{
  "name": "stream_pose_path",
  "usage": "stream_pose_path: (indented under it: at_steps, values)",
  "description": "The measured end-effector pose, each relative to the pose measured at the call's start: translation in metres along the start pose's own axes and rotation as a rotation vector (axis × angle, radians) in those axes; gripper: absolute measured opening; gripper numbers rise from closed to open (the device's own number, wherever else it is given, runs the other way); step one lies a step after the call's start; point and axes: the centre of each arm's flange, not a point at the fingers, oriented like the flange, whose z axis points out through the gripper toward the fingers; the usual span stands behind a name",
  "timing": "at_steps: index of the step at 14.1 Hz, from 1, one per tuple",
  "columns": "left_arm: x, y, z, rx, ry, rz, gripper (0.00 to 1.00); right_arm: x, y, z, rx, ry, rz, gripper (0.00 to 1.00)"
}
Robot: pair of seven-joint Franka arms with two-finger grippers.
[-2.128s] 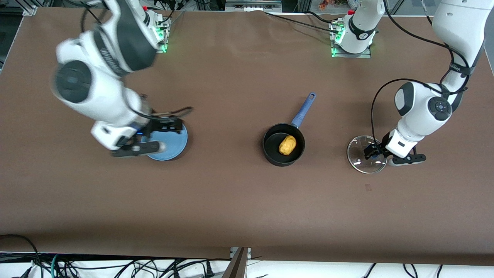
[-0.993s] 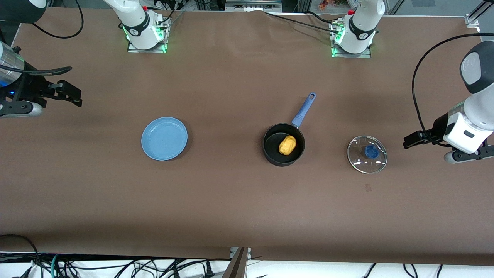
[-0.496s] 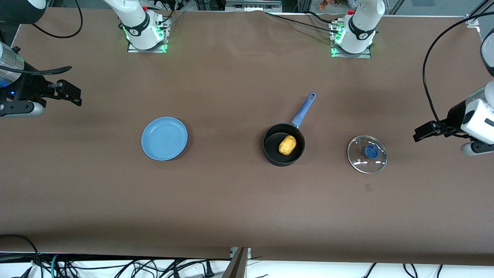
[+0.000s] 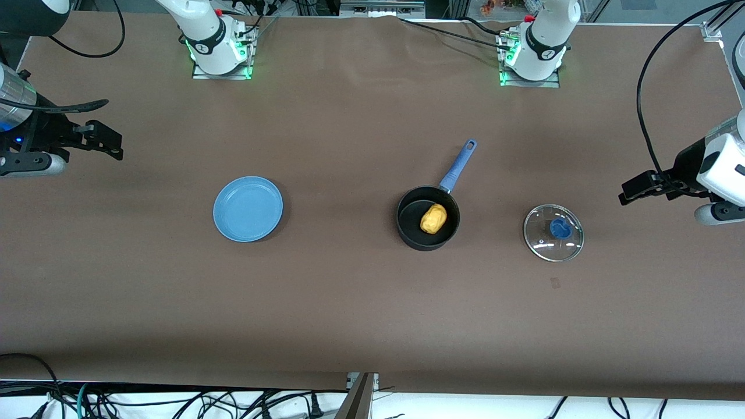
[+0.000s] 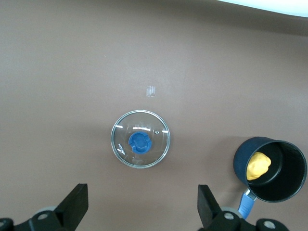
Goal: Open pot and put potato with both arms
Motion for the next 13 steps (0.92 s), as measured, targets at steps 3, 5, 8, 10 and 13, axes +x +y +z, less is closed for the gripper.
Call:
stream_pose_path:
  at_steps: [3,5,8,10,13]
  values:
    - [-0.002,0.009,-0.009,0.005,0.015,0.011,1.0,0.0,0.0,0.0,0.0,0.0,-0.001,1.0]
    - [-0.006,0.02,-0.015,0.024,0.028,0.022,1.0,0.0,0.0,0.0,0.0,0.0,-0.001,1.0]
    - [-0.017,0.04,-0.027,0.049,0.04,0.047,1.0,0.0,0.0,0.0,0.0,0.0,-0.001,1.0]
    - [-0.028,0.057,-0.037,0.054,0.055,0.073,1.0,0.0,0.0,0.0,0.0,0.0,-0.001,1.0]
    - [-0.04,0.067,-0.049,0.022,0.052,0.081,1.0,0.0,0.0,0.0,0.0,0.0,-0.001,1.0]
